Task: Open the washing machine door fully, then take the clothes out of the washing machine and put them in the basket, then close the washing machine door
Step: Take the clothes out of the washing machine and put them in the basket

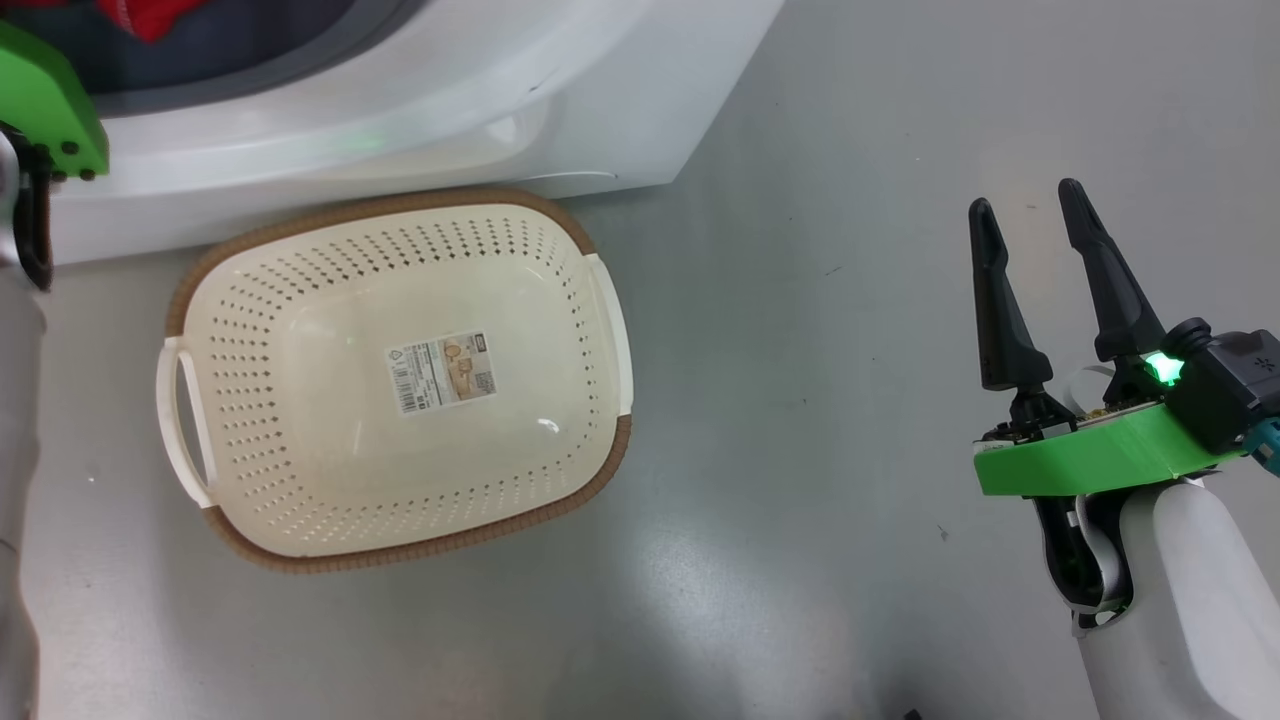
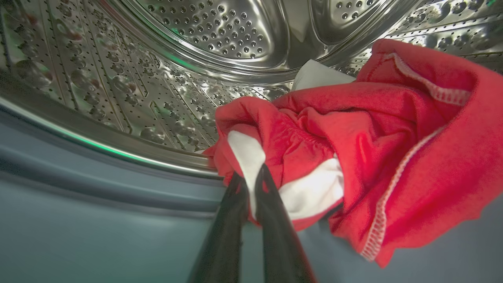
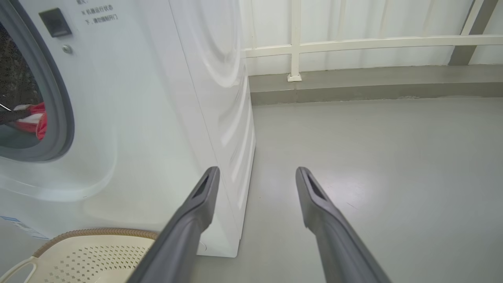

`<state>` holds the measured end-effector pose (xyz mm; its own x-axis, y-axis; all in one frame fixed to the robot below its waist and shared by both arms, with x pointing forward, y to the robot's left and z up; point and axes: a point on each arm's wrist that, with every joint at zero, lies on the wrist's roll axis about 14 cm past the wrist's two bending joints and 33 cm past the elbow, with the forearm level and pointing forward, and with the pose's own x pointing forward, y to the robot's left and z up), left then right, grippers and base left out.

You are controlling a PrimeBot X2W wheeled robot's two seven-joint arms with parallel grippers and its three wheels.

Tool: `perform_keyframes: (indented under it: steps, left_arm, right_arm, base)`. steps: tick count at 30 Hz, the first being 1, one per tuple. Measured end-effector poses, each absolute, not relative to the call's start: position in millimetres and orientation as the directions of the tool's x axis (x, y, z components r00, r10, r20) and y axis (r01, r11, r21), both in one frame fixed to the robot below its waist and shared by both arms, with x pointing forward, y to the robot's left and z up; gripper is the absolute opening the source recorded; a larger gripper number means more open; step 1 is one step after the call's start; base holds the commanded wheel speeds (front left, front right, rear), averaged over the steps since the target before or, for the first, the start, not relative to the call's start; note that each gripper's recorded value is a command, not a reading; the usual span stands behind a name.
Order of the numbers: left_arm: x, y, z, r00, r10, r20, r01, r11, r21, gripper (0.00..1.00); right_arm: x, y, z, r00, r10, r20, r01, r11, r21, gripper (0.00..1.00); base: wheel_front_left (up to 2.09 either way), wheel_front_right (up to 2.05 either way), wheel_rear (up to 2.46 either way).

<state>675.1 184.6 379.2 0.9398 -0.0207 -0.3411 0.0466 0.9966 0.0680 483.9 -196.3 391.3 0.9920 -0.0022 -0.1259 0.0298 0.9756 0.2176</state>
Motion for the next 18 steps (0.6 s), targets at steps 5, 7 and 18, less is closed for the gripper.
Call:
perform_keyframes:
  steps: [5,7,18]
  left_arm:
    - [666.3,185.1,385.5,0.956,-0.042,-0.291,0.037,0.999,-0.02,0.0]
    - [664.8,183.5,388.4,0.959,-0.052,-0.279,0.045,0.998,-0.031,0.0]
    - [629.3,185.5,435.1,0.993,-0.075,-0.09,0.066,0.993,-0.103,0.0]
  right_arm:
    - [487.4,-189.7,393.5,0.993,0.015,-0.116,0.01,0.976,0.216,1.0]
    - [488.2,-188.3,394.4,0.993,0.018,-0.113,0.007,0.976,0.216,1.0]
    - [492.4,-177.8,417.9,0.997,0.045,-0.055,-0.033,0.978,0.207,1.0]
  base:
    - [0.0,0.0,0.0]
    - [0.0,0.0,0.0]
    - [0.0,0.0,0.0]
